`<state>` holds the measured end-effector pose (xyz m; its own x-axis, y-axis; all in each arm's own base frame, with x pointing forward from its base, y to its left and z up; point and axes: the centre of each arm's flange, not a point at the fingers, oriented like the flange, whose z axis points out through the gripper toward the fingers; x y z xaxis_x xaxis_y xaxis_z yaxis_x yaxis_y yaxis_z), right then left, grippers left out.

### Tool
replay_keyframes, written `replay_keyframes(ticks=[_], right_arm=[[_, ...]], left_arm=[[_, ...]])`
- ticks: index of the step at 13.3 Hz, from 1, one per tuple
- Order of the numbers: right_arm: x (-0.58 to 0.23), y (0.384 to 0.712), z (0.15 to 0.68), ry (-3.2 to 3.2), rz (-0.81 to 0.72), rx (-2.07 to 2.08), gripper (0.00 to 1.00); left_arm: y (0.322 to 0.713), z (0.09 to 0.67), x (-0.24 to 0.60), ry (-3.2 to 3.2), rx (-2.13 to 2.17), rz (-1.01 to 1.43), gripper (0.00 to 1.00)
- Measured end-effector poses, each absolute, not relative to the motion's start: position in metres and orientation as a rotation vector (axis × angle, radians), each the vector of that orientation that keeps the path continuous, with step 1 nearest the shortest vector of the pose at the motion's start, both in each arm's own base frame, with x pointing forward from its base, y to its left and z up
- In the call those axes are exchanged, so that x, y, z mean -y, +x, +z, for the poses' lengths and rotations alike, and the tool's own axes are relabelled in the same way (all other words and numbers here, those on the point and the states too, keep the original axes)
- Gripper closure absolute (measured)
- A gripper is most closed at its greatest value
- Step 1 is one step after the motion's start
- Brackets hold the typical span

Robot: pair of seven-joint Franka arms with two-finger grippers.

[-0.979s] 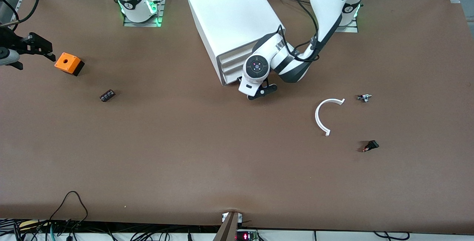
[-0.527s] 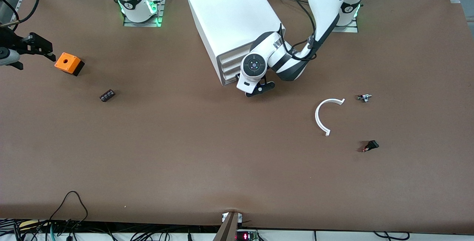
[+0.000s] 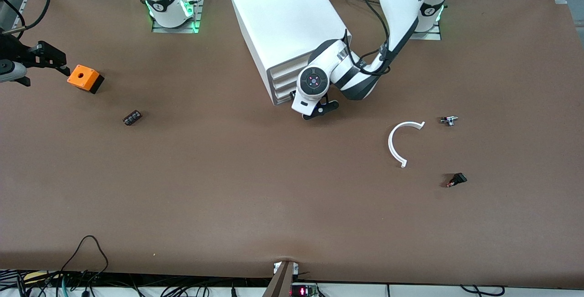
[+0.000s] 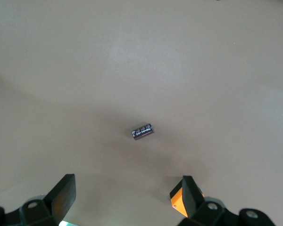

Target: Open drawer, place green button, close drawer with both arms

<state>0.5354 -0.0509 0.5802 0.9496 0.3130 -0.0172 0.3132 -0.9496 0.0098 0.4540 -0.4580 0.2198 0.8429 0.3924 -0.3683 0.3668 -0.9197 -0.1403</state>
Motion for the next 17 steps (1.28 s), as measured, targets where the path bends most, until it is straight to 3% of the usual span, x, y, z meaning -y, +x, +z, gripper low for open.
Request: replay_keyframes(ticks=[9,17], right_arm=[[0.051,0.536,0.580,3.089,-0.025,-0.497,0.00],[0.050,0.537,0.575,3.090,-0.037,-0.498,0.00]], left_arm=[[0.540,0.331,0.401,-2.873,0.395,0.377,0.00],[0.618,0.452,0.235,-3.000,-0.130,0.364,0.00]])
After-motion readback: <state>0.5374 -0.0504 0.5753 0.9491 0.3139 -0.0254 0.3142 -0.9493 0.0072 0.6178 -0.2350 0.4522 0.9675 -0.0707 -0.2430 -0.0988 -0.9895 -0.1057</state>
